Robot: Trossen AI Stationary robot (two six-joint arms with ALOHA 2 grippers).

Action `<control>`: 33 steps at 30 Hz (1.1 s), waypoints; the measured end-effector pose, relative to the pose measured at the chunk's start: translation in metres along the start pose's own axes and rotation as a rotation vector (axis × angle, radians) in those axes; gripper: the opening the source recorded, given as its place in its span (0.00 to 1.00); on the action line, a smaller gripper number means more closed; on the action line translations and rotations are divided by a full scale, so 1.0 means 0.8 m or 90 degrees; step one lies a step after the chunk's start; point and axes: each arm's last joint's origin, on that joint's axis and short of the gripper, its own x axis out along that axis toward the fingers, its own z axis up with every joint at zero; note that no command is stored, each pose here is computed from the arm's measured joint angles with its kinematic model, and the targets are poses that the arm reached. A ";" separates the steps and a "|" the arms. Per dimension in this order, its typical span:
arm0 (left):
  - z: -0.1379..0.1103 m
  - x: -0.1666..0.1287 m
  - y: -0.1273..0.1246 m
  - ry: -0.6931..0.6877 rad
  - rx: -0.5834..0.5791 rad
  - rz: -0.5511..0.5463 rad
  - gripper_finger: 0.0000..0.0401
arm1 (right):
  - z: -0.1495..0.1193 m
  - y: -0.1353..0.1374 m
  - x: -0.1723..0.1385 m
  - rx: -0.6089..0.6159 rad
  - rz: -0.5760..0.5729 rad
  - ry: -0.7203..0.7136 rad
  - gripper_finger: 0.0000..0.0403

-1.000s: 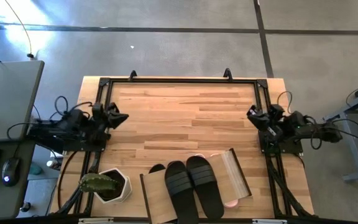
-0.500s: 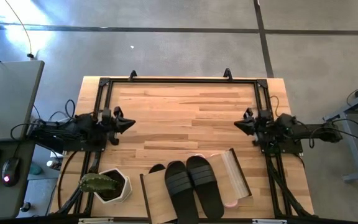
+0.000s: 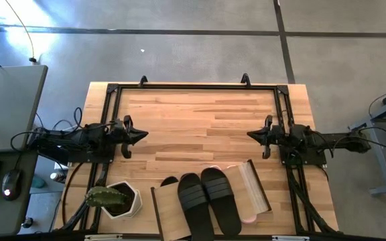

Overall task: Pick and place slides into the shelf
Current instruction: Return to Home Position

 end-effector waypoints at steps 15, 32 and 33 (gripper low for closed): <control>0.000 0.000 0.000 0.000 -0.002 -0.001 0.01 | 0.000 0.000 0.000 -0.033 0.003 0.001 0.00; 0.000 0.000 0.000 0.000 -0.002 -0.001 0.01 | 0.000 0.000 0.000 -0.033 0.003 0.001 0.00; 0.000 0.000 0.000 0.000 -0.002 -0.001 0.01 | 0.000 0.000 0.000 -0.033 0.003 0.001 0.00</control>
